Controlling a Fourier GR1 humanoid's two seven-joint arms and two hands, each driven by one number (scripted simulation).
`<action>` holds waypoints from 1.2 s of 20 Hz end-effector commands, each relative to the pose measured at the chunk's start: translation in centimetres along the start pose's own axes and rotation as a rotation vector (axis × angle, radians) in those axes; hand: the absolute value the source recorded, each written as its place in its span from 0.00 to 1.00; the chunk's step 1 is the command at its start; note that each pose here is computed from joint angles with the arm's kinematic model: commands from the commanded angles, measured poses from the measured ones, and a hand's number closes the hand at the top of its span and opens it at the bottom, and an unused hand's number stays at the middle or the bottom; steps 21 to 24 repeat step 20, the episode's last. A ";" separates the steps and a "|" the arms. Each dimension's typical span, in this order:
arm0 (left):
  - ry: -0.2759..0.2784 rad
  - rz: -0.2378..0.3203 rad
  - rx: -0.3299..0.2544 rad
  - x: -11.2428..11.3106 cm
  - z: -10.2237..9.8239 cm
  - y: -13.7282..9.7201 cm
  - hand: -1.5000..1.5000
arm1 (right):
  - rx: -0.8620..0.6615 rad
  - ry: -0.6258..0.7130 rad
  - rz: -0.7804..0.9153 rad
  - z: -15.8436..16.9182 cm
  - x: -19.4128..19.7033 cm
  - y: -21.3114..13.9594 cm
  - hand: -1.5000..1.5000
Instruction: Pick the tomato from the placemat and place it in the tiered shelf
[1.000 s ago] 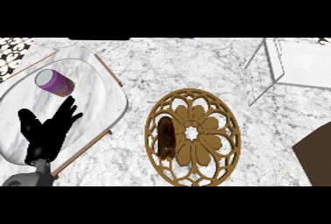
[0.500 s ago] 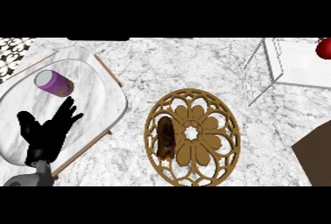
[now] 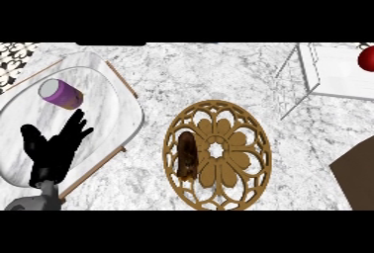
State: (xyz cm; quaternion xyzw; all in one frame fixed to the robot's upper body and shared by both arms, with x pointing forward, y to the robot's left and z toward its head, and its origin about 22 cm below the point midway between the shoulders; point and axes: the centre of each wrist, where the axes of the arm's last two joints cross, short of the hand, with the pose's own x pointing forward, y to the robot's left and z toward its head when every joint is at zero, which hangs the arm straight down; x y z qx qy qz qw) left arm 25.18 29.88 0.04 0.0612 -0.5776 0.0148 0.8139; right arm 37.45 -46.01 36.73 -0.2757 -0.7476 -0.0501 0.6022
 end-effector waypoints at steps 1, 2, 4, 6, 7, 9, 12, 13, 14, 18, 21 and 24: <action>0.098 0.016 -0.024 -2.7 -0.6 -1.3 0.50 | -0.137 0.020 -0.071 0.0 0.3 -1.4 0.00; 0.106 0.031 -0.025 -1.9 -0.5 0.0 0.50 | -0.158 -0.015 -0.052 0.6 -0.8 -3.5 0.00; 0.101 0.024 -0.017 -1.7 -0.9 -0.2 0.50 | -0.255 0.017 -0.006 0.8 0.1 -4.5 0.00; 0.092 0.027 -0.025 -1.4 -0.6 -1.5 0.50 | -0.298 0.062 -0.045 1.5 0.6 -7.2 0.00; 0.100 0.016 -0.030 -2.6 0.2 -1.5 0.50 | -0.345 0.049 -0.067 1.9 -0.6 -8.3 0.00; 0.105 0.017 -0.020 -1.1 -1.0 -0.4 0.50 | -0.394 0.074 -0.112 2.0 -0.8 -9.1 0.00; 0.112 0.034 -0.059 -3.0 0.3 -1.9 0.50 | -0.401 0.100 -0.151 3.8 0.6 -13.7 0.00; 0.095 0.034 -0.052 -1.6 -0.5 -1.4 0.50 | -0.405 0.101 -0.171 4.3 -0.9 -14.7 0.00; 0.107 0.018 -0.031 -2.5 0.0 -1.5 0.50 | -0.391 0.099 -0.174 4.7 -2.0 -15.3 0.00; 0.114 0.041 -0.042 -1.8 -0.1 -0.3 0.50 | -0.348 0.086 -0.168 6.8 -1.6 -18.9 0.00; 0.084 0.012 -0.031 -1.0 -0.5 -0.3 0.50 | -0.333 0.081 -0.169 7.0 -2.2 -19.1 0.00; 0.084 0.012 -0.031 -1.0 -0.5 -0.3 0.50 | -0.333 0.081 -0.169 7.0 -2.2 -19.1 0.00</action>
